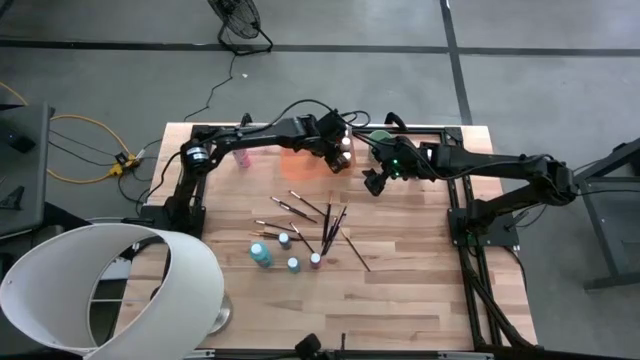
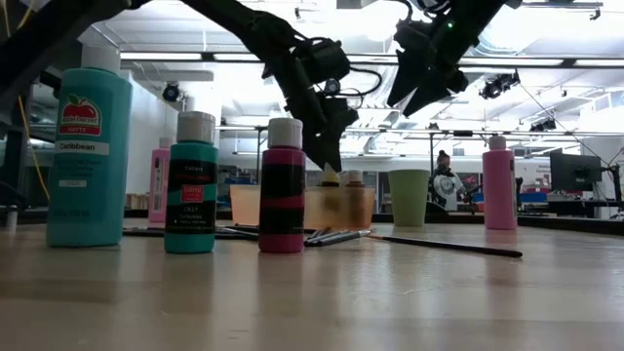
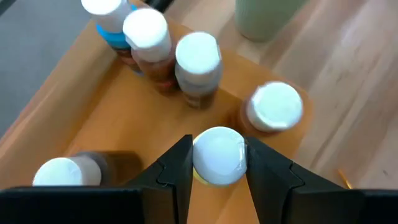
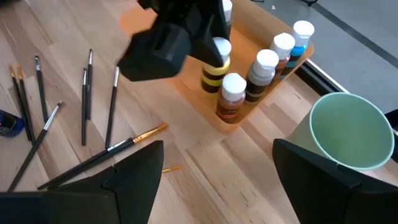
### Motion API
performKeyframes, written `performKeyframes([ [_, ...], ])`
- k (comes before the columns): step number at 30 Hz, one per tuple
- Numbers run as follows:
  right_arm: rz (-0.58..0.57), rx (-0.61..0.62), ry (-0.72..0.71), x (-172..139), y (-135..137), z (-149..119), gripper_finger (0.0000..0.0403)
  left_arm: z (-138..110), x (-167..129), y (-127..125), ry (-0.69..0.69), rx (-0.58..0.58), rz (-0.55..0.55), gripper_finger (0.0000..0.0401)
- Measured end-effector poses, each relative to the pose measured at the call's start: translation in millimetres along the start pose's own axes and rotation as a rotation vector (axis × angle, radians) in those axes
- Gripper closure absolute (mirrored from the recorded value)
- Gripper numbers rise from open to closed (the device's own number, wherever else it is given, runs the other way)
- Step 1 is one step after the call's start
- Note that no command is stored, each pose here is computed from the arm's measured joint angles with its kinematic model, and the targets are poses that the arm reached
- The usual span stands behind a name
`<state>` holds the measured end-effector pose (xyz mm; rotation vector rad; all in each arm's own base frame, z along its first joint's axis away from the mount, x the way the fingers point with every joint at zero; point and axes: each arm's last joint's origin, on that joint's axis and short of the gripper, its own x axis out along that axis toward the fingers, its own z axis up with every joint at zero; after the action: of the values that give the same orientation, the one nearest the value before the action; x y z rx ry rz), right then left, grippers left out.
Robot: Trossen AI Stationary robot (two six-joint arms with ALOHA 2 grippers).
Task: Pick & Place Paint Supplies
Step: Put the small yellow paint bottle into the orange bin
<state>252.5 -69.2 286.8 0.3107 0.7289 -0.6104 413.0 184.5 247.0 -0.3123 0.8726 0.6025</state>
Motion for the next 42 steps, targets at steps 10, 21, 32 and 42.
performKeyframes([
  [10, 0.0, -0.002, -0.001, 0.0, 0.0, 0.1, 0.0109, -0.6, -1.2, -14.9, -0.036, -0.083, -0.017, 0.0282],
  [21, 0.0, -0.002, -0.001, 0.0, 0.0, 0.1, 0.0109, -3.5, -4.7, -31.0, -0.083, -0.147, 0.074, 0.0282],
  [32, 0.003, 0.0, -0.007, 0.0, 0.3, 0.7, 0.0109, -12.5, 11.9, -32.3, -0.023, -0.184, 0.088, 0.0282],
  [42, 0.006, 0.002, -0.006, 0.0, 0.4, 0.6, 0.0109, -13.0, 15.7, -33.2, -0.021, -0.188, 0.076, 0.028],
])
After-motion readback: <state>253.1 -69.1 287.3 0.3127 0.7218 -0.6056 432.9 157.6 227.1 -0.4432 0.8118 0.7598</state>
